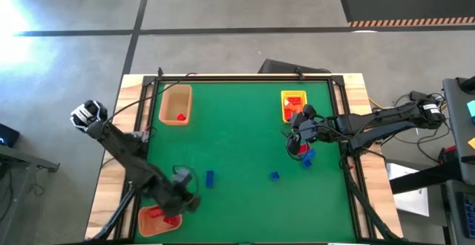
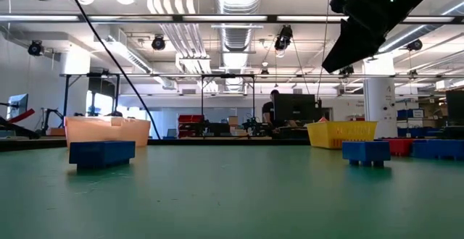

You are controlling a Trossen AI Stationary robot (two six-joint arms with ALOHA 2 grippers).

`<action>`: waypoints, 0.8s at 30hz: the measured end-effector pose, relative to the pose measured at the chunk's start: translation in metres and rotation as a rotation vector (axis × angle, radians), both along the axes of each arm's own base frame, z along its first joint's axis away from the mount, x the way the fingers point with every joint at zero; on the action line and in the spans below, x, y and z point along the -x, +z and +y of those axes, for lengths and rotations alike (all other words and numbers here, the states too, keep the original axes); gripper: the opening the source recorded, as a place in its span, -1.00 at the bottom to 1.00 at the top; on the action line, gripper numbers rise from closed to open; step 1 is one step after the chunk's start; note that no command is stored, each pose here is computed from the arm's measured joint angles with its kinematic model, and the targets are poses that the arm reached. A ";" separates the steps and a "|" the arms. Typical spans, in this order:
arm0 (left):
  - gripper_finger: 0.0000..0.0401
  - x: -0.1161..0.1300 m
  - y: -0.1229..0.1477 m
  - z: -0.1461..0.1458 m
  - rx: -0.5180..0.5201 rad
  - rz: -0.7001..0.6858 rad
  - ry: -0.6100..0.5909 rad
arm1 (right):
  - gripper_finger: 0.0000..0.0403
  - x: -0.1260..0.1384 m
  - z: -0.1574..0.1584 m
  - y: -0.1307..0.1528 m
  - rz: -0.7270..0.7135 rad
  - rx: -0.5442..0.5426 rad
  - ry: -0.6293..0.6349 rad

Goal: Sort & place blocks by color
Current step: Put the blue game piece into the light orange bin

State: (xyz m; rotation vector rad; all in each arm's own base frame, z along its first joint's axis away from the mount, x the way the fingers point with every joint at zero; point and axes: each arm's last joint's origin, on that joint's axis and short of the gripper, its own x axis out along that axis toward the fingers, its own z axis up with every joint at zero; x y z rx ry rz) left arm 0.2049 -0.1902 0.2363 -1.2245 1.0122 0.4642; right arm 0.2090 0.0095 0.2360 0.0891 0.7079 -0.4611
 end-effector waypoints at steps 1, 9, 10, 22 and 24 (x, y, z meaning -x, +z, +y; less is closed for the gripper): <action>0.21 -0.009 0.000 0.004 -0.020 -0.007 0.026 | 0.26 0.000 0.000 0.000 0.008 0.011 0.011; 0.21 -0.085 -0.021 0.036 -0.164 0.125 0.136 | 0.26 0.000 0.000 0.000 0.048 0.080 0.078; 0.21 -0.089 -0.024 0.039 -0.187 0.164 0.141 | 0.26 0.000 0.000 0.000 0.051 0.085 0.083; 0.21 -0.095 -0.046 0.048 -0.264 0.290 0.173 | 0.26 0.000 0.000 0.000 0.064 0.116 0.111; 0.21 -0.093 -0.052 0.048 -0.290 0.313 0.175 | 0.26 0.000 0.000 0.000 0.063 0.115 0.111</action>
